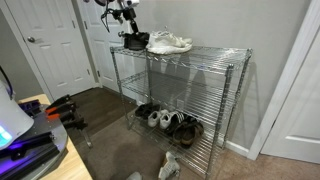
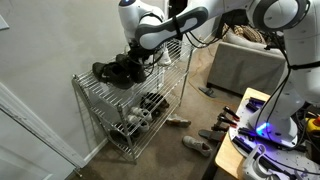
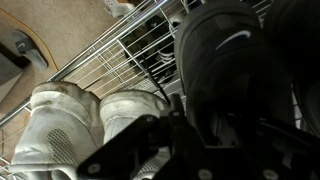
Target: Remove the black shoe from the middle rack and put it on the right side of the black shoe on the top rack
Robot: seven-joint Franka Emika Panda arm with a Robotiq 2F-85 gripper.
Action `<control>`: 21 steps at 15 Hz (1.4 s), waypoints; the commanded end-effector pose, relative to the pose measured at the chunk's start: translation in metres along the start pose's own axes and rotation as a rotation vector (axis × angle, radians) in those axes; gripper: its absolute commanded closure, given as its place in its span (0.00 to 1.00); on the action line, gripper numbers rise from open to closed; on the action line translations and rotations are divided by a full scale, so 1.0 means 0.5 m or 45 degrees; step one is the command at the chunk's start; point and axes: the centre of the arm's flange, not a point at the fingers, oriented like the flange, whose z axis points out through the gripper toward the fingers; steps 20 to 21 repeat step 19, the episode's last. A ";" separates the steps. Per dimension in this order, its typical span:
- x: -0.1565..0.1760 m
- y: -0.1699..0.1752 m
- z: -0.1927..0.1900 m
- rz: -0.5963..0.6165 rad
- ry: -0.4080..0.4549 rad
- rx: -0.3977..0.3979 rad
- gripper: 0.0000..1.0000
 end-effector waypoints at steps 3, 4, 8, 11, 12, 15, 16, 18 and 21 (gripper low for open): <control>-0.012 0.010 -0.057 -0.008 -0.057 0.020 0.28; -0.019 0.011 -0.067 -0.006 -0.056 0.024 0.22; -0.065 0.027 -0.131 -0.013 -0.016 0.048 0.01; -0.104 0.041 -0.182 -0.020 0.006 0.057 0.00; -0.114 0.045 -0.194 -0.016 0.011 0.060 0.00; -0.078 -0.006 -0.184 -0.037 0.015 0.079 0.00; -0.078 -0.007 -0.180 -0.037 0.014 0.076 0.00; -0.076 -0.008 -0.167 -0.036 0.008 0.067 0.00; -0.076 -0.008 -0.165 -0.036 0.007 0.065 0.00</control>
